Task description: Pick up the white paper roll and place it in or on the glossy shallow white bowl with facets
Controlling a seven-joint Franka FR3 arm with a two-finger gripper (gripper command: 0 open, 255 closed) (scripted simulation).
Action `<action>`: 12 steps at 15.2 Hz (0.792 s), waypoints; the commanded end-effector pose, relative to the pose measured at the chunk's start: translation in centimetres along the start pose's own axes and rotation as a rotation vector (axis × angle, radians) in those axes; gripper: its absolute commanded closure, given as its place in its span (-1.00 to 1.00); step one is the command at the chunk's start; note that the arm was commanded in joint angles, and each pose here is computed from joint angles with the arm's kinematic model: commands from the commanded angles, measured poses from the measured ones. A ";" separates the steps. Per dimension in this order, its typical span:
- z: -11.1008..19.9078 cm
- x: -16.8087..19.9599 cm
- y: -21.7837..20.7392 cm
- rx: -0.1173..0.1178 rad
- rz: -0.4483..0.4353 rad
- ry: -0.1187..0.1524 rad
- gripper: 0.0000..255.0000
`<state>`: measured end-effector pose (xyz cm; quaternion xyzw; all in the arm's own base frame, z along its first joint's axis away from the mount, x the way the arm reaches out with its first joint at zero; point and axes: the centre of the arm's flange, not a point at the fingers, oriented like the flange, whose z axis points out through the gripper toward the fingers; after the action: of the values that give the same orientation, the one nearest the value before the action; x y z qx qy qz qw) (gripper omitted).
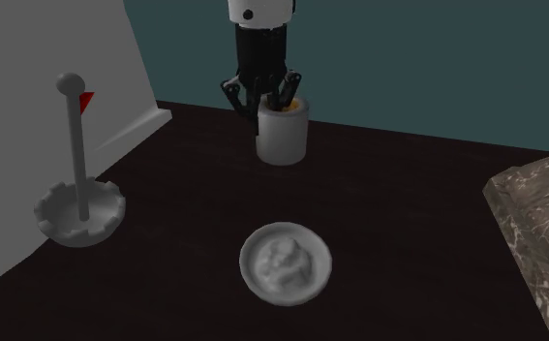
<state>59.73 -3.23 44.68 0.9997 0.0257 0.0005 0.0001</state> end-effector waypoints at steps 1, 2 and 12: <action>-1.2 0.1 0.0 0.000 0.000 0.001 1.00; -1.8 0.1 0.0 0.000 0.000 0.001 1.00; -3.6 -10.5 -5.1 0.000 0.000 0.001 1.00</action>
<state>50.22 1.07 47.94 0.9997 0.0260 0.0005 0.0000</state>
